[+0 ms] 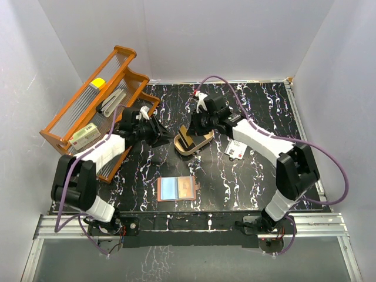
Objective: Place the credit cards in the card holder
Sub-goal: Pick up the credit card from the storage box, then insert the credit card into the card holder.
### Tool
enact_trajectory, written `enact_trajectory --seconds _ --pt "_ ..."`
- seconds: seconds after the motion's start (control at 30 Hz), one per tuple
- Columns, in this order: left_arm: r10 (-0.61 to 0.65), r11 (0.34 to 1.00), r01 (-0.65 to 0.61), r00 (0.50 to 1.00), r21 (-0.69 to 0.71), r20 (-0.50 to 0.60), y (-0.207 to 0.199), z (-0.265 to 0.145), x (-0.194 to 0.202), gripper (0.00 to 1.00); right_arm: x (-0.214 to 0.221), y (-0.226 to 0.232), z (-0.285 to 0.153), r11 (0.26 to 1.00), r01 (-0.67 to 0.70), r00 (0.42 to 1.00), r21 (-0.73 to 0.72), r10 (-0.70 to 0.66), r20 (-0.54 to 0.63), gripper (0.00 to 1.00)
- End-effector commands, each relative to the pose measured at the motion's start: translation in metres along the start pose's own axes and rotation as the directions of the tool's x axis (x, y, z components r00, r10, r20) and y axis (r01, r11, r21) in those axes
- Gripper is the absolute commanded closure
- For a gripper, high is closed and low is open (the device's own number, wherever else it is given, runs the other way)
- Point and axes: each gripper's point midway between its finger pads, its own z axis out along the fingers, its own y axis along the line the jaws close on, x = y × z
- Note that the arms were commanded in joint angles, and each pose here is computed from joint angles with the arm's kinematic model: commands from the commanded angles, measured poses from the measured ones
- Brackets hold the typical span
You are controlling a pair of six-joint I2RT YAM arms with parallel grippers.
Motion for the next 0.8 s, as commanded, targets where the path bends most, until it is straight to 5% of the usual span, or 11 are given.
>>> enact_trajectory --seconds 0.0,0.43,0.77 --pt "0.065 0.985 -0.063 0.998 0.162 -0.003 -0.042 -0.034 0.016 0.54 -0.020 0.036 -0.031 0.991 -0.022 0.992 -0.134 0.037 0.116 1.00" --pt "0.138 0.859 -0.105 0.990 0.502 -0.029 -0.089 -0.075 0.053 0.43 -0.020 0.092 -0.087 0.879 -0.173 0.932 -0.443 0.291 0.214 1.00" --pt "0.112 0.853 -0.075 0.993 0.516 -0.040 -0.086 -0.072 0.053 0.59 -0.018 0.108 -0.097 0.812 -0.212 0.917 -0.543 0.358 0.178 1.00"
